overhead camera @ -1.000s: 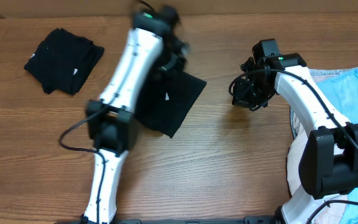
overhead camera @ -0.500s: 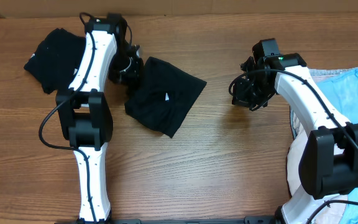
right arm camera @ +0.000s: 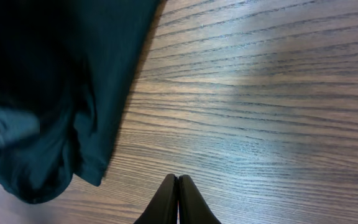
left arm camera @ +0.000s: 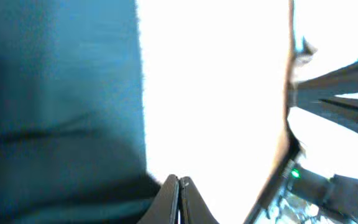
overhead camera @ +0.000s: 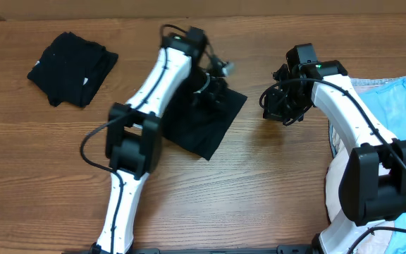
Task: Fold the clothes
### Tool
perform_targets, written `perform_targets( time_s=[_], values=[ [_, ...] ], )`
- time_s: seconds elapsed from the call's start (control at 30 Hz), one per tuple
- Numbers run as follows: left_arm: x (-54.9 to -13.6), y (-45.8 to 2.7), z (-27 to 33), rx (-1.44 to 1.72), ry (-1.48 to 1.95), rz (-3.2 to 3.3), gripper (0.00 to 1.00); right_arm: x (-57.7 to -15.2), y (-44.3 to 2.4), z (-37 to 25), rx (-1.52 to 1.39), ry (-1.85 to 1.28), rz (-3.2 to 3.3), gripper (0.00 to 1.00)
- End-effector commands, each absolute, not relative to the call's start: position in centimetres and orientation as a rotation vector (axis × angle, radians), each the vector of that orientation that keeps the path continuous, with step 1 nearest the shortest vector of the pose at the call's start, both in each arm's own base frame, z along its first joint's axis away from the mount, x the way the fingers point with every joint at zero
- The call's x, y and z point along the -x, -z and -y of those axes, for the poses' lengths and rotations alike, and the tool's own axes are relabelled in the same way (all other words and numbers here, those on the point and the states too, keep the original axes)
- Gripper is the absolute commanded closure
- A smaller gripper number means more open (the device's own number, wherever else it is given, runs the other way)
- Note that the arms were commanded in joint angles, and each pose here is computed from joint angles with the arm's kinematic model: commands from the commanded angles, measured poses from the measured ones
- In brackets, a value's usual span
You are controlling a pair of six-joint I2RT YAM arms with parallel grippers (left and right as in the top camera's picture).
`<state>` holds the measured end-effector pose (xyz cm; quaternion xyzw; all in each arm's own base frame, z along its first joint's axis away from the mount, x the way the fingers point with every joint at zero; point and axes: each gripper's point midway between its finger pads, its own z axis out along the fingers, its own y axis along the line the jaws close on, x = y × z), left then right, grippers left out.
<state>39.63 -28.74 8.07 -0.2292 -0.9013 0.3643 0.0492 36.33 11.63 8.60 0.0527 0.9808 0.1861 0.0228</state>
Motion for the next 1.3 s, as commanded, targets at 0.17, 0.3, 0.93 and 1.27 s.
perform_targets(
  time_s=[0.17,0.3,0.93,1.27],
  values=[
    [-45.2,-16.5,24.1,0.688,-1.127,2.996,0.95,-36.7,-9.6,-12.0,-0.141,-0.590,-3.008,0.95],
    [-47.0,-15.5,17.0,0.532,-0.679,3.181,0.90,-36.7,-9.6,-12.0,-0.141,-0.590,-3.008,0.95],
    [-40.2,-8.6,20.3,0.507,-1.113,2.712,0.96,-36.8,-9.7,-12.0,-0.139,-0.591,-3.002,0.95],
    [-39.3,-13.6,25.4,0.866,-1.147,2.715,0.96,-36.8,-9.7,-12.0,-0.139,-0.590,-3.004,0.95]
  ],
)
